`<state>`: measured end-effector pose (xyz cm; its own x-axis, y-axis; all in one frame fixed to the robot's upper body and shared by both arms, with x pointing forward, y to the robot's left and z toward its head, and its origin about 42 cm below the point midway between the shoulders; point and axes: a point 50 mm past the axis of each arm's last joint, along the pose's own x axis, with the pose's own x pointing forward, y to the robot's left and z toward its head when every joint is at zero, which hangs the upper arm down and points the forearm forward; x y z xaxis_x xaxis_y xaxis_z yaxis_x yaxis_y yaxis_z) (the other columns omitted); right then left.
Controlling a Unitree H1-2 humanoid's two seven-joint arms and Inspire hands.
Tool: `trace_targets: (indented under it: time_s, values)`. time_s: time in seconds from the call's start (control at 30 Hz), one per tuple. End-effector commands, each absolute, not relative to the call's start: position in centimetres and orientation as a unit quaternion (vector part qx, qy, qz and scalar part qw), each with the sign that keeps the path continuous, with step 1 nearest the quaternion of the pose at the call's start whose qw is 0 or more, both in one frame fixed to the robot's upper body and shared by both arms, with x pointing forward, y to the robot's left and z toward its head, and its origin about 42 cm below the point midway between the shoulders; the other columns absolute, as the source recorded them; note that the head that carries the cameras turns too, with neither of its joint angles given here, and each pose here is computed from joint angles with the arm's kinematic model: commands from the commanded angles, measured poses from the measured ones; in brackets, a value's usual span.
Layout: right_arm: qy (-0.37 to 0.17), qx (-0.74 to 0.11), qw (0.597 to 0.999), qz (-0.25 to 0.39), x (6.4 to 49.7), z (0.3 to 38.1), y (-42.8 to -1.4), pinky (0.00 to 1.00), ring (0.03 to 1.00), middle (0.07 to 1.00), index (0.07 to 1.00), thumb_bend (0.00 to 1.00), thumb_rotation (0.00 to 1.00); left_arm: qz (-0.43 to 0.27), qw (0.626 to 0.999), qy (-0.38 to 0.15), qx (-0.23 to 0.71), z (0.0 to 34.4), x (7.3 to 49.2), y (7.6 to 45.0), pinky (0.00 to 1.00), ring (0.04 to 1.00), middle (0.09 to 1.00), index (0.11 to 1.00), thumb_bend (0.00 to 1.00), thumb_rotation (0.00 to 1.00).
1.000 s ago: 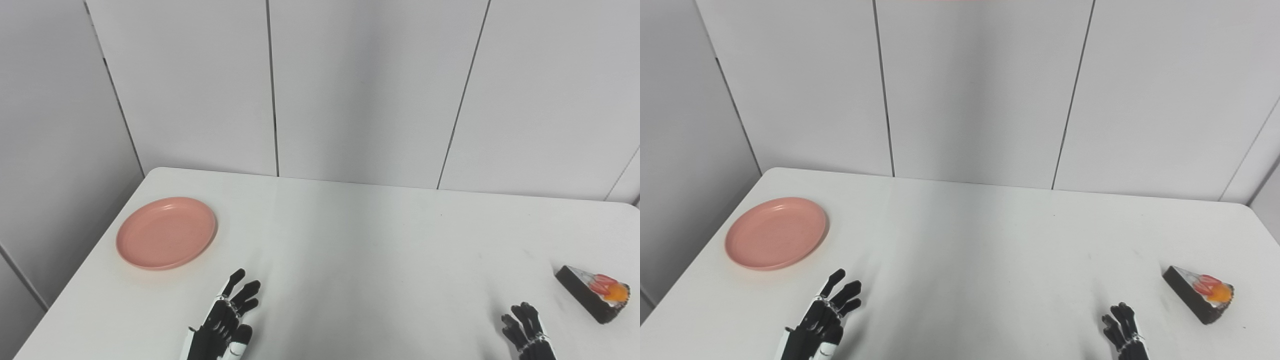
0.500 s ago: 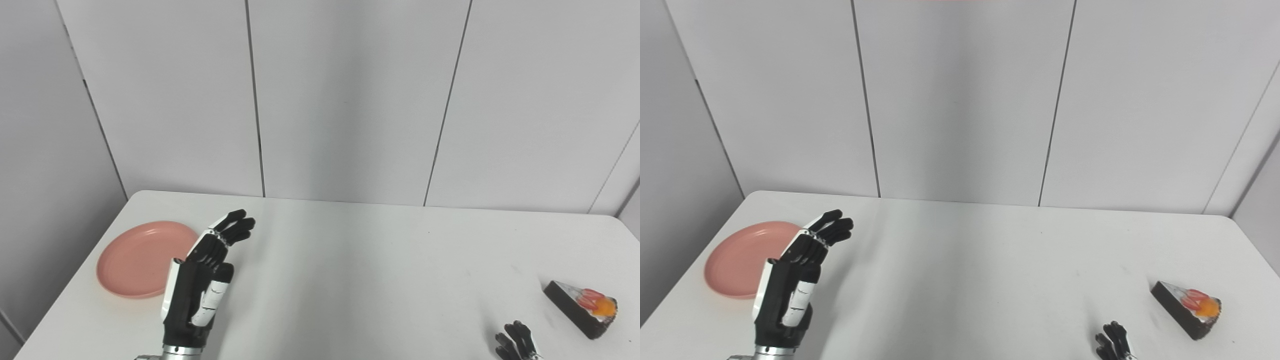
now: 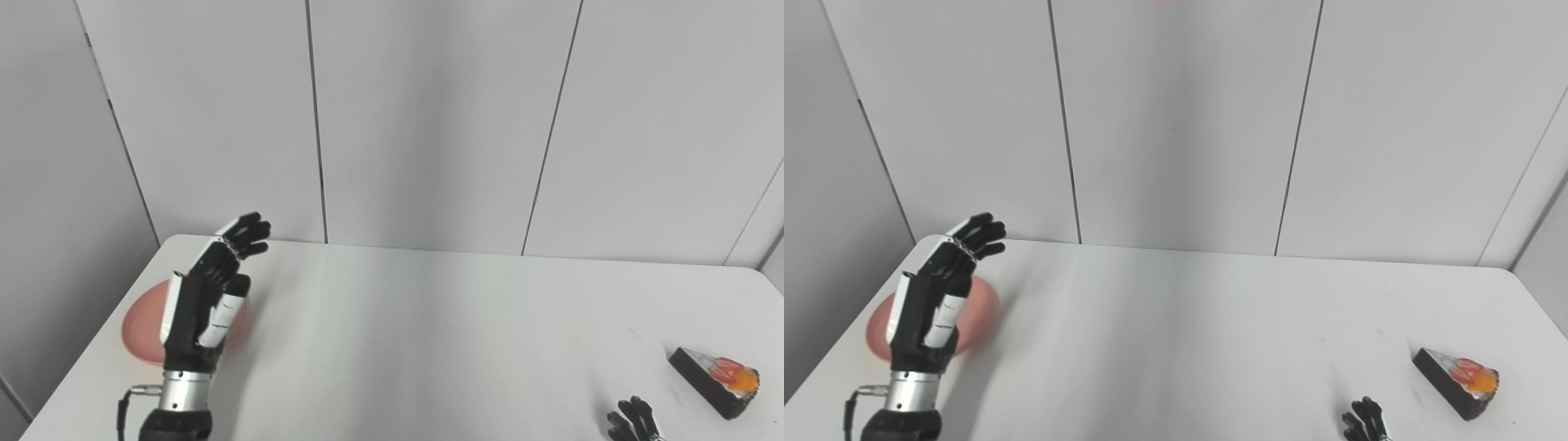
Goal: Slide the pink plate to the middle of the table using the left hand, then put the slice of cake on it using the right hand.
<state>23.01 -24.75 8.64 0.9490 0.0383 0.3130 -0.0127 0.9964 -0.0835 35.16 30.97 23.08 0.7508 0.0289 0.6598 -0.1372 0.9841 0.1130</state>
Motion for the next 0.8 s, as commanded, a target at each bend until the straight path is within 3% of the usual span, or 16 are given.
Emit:
trace_targets:
  time_s: [0.0,0.17,0.23,0.6,0.77]
  values:
    - [-0.103,-0.048,0.994,0.008,22.5,6.1,-25.4,0.9,0.898,0.934,0.95,0.77,0.95,0.047,0.92,-0.381,0.082,25.3,36.2,32.6,0.75,0.785,0.785,0.761,0.89,0.83]
    - [-0.103,-0.051,0.993,0.009,22.5,6.1,-25.4,0.89,0.898,0.932,0.951,0.78,0.95,0.059,0.919,-0.374,0.111,25.8,37.7,35.5,0.74,0.775,0.782,0.758,0.85,0.85]
    - [-0.104,-0.051,0.993,0.009,22.4,6.2,-25.3,0.89,0.897,0.933,0.952,0.77,0.95,0.07,0.92,-0.369,0.115,25.9,38.4,36.7,0.7,0.762,0.778,0.762,0.84,0.84]
    - [-0.108,-0.055,0.993,0.011,22.3,6.4,-25.3,0.89,0.893,0.93,0.952,0.77,0.94,0.132,0.928,-0.34,0.069,26.6,41.4,41.7,0.71,0.761,0.767,0.747,0.91,0.77]
    - [-0.107,-0.057,0.993,0.011,22.2,6.4,-25.3,0.88,0.891,0.929,0.95,0.77,0.95,0.153,0.935,-0.314,0.063,26.4,42.4,44.2,0.76,0.789,0.792,0.767,0.92,0.77]
